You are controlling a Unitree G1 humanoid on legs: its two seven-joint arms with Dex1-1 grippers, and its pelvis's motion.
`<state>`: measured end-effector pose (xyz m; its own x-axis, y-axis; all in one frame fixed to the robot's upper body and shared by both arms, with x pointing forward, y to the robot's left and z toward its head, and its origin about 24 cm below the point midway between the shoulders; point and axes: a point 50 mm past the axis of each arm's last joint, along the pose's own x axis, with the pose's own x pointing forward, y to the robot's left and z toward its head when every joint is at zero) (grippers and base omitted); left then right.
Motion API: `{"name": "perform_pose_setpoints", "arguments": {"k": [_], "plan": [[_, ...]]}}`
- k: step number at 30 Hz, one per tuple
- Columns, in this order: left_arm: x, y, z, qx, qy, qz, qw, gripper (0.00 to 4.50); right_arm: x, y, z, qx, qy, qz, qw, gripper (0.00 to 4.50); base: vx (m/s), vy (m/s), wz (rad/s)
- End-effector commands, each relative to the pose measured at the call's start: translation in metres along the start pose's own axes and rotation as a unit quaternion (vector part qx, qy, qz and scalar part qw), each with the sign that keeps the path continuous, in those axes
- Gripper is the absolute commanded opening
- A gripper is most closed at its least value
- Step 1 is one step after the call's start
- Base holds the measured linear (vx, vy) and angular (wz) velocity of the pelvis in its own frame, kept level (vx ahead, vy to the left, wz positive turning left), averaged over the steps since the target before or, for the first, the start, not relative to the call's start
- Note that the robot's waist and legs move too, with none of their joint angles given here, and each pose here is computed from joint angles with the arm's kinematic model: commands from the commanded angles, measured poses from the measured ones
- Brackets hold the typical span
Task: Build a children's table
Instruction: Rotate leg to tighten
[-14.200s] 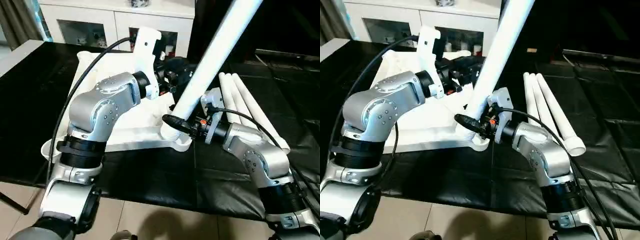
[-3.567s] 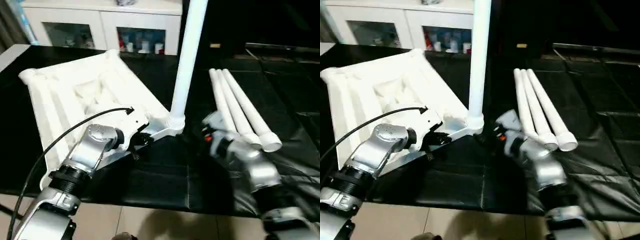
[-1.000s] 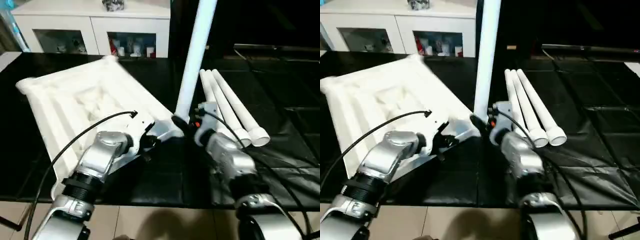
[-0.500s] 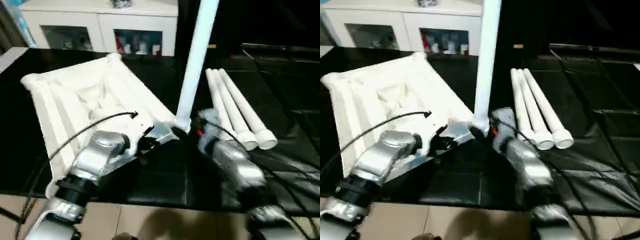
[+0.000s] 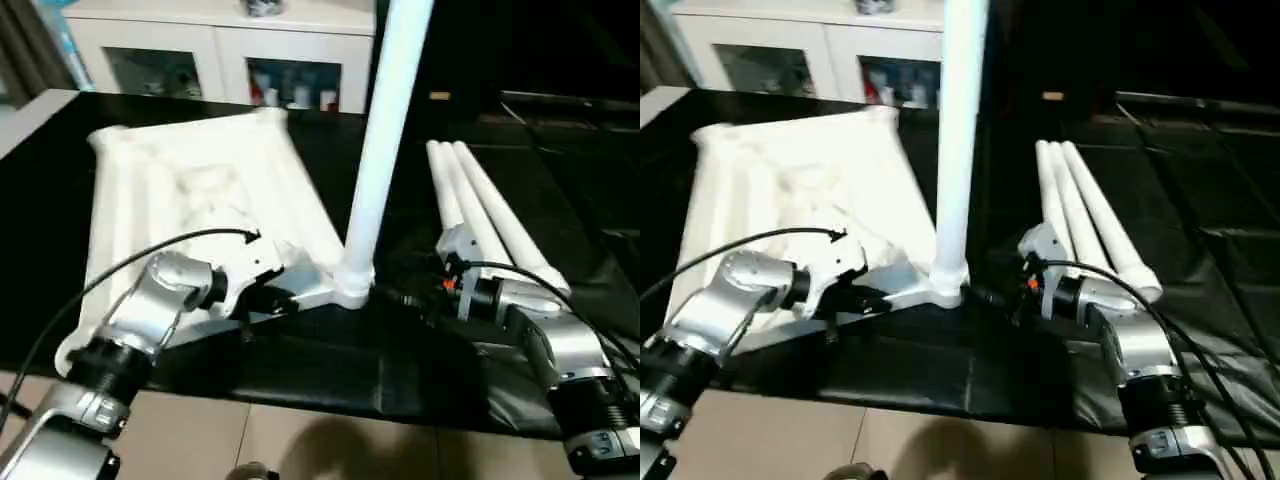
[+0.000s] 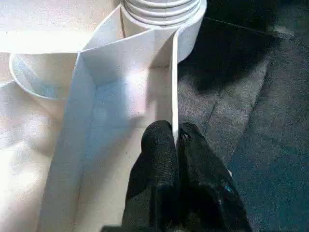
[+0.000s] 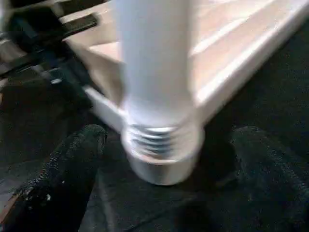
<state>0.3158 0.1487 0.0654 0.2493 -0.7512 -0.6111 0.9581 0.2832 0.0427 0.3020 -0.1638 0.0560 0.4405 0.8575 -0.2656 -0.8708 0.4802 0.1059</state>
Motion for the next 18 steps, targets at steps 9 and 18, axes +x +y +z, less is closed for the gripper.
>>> {"name": "perform_pose_setpoints", "arguments": {"k": [9, 18], "plan": [[0.007, 0.008, 0.016, 0.008, -0.033, 0.016, 0.999, 0.82, 0.003, 0.005, 0.001, -0.003, 0.011, 0.025, 1.000, 4.50, 0.000, 0.000, 0.00], [0.009, 0.010, 0.013, 0.001, -0.024, 0.019, 1.000, 0.82, 0.002, 0.006, 0.000, -0.007, 0.014, 0.025, 1.000, 4.50, 0.000, 0.000, 0.00]]}}
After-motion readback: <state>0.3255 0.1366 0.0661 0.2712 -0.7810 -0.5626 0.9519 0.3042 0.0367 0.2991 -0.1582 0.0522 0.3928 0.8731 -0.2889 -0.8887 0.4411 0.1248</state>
